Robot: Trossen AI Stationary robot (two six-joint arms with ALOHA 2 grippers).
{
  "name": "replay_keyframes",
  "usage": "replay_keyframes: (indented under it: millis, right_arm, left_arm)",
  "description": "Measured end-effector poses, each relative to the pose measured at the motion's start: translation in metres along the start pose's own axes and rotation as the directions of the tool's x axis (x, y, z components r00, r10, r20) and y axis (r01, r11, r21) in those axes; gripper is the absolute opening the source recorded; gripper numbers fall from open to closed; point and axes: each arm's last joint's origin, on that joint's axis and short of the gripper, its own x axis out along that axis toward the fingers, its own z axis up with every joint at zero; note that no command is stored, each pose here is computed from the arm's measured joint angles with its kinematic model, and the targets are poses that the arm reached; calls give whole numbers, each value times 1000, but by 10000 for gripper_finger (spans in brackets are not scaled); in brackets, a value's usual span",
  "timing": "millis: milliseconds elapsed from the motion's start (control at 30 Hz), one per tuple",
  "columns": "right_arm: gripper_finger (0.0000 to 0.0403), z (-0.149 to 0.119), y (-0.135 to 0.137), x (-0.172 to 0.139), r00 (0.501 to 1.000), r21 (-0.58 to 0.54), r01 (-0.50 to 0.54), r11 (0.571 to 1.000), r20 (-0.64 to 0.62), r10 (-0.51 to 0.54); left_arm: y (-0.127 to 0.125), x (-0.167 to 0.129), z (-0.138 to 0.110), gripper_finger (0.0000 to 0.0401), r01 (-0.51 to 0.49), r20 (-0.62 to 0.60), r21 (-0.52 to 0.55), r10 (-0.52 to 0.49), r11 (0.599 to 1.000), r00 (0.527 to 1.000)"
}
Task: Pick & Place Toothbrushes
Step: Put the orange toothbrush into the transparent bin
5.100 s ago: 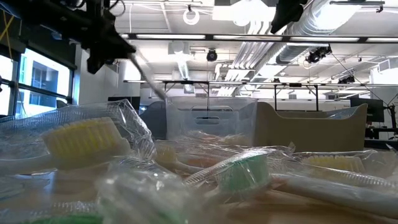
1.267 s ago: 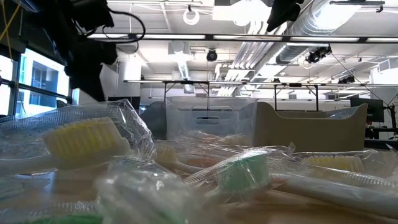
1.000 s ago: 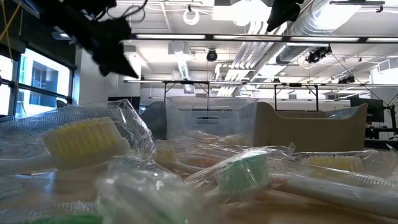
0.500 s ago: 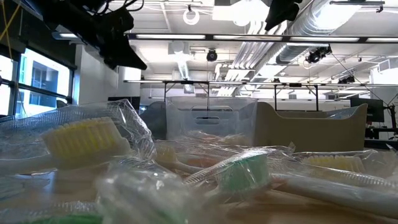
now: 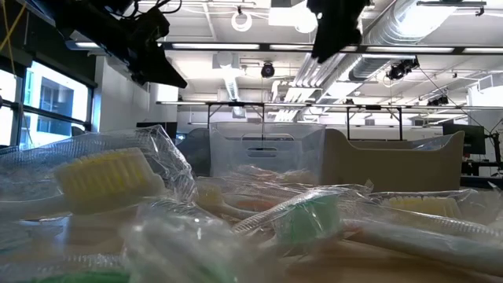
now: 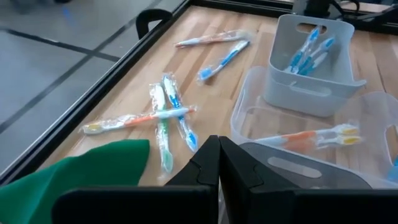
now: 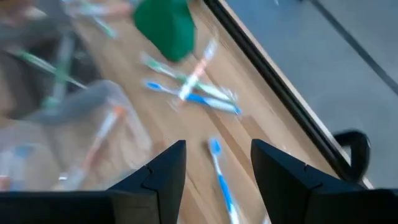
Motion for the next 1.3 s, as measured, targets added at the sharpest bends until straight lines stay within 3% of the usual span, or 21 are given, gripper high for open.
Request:
replay_keyframes:
  millis: [200,500,767,1133,1300]
  right_arm:
    - [174,5,-31,38,991,71,83,994,-111,-75]
    - [174,-6,-90,81,935,182,205,962,-329,-137]
    - [174,-16,-123,118,897,205,191,960,-433,-86]
    - [174,-32,-134,152,830,171,182,968,-555,-58]
    - [174,-57,-131,165,789,158,175,972,-613,-42]
  left_arm:
    - [0,0,-1,0,0,-7,2,0,1000,1000]
    - [0,0,-3,0,-1,-31,4,1,1000,1000]
    - [0,0,-3,0,-5,-31,3,6,1000,1000]
    - [1,0,-3,0,-32,-30,3,32,999,999]
    - [1,0,-3,0,-34,-30,4,34,999,999]
